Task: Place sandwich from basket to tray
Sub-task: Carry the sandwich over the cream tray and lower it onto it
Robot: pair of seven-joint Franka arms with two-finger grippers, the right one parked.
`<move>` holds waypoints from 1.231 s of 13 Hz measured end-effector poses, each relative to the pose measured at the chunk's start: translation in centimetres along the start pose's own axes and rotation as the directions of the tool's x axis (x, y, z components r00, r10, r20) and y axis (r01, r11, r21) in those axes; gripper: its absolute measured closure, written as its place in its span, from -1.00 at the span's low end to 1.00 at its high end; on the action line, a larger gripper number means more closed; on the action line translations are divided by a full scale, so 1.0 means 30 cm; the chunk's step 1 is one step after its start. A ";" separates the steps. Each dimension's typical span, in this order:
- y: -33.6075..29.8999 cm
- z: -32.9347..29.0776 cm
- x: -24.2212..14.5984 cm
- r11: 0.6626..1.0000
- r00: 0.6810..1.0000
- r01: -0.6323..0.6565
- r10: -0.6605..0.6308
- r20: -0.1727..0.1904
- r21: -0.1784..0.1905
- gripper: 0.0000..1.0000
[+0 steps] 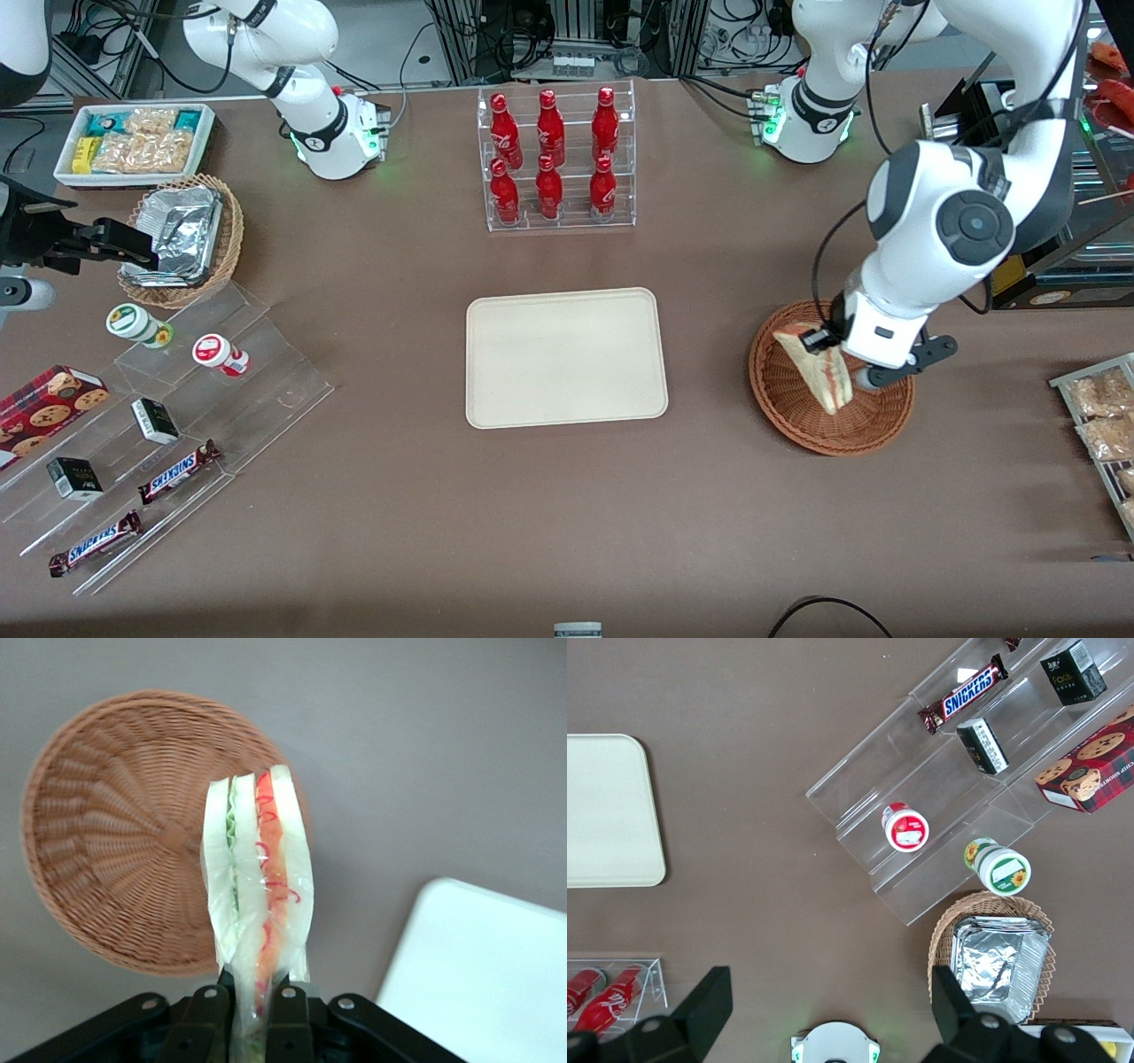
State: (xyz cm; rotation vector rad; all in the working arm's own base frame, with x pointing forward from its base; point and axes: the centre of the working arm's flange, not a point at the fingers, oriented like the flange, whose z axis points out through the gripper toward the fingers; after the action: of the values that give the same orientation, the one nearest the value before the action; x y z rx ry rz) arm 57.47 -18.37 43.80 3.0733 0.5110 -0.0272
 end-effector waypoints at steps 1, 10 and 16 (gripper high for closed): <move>0.093 -0.020 -0.050 0.999 0.999 -0.051 0.051 -0.008 -0.008 0.70; 0.895 0.260 -0.538 0.946 0.947 -0.320 0.322 0.016 -0.057 0.70; 1.027 0.487 -0.640 0.930 0.931 -0.364 0.362 -0.054 -0.052 0.70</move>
State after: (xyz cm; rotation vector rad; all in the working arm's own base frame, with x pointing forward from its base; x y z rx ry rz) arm 49.09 -54.14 30.30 3.0581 -0.0632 0.0626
